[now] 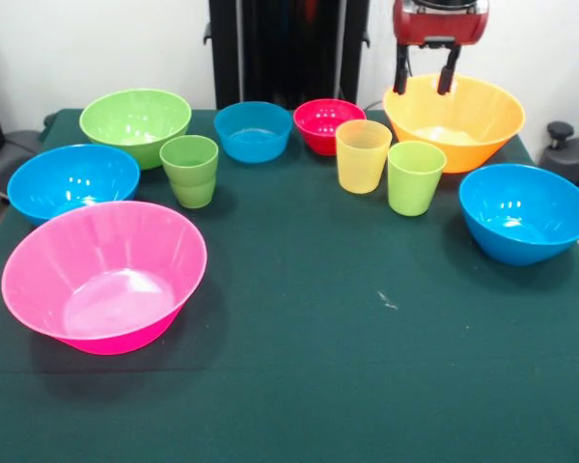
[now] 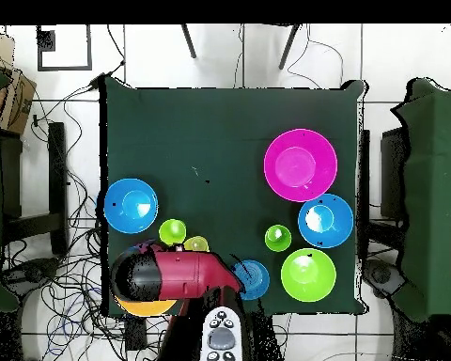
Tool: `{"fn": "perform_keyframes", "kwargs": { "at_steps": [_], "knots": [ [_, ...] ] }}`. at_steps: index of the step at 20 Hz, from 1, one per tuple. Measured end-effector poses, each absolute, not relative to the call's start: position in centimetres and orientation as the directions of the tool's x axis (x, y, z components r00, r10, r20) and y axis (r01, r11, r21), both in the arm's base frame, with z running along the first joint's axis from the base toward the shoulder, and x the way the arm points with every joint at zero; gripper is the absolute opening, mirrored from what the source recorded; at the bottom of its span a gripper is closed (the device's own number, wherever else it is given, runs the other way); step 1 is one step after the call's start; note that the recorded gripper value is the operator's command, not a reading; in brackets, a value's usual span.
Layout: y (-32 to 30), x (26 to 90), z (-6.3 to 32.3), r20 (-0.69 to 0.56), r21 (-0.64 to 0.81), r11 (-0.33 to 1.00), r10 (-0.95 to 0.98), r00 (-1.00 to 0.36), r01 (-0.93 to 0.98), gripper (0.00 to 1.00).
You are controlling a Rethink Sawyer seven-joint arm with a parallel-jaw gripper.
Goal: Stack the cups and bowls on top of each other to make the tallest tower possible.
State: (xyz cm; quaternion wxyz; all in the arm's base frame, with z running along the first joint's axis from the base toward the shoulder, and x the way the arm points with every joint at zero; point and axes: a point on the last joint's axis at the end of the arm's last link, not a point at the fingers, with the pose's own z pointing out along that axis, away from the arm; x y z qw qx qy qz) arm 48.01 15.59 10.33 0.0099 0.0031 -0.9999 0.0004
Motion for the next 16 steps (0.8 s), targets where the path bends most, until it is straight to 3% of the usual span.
{"fn": "perform_keyframes", "kwargs": {
  "at_steps": [9,16],
  "knots": [
    [18.5,47.4,9.6,0.021,-0.016,0.998,-0.053,-0.998,-0.053,1.00],
    [15.5,50.7,6.6,0.031,-0.016,1.000,0.008,-0.999,0.008,1.00]
  ]
}}
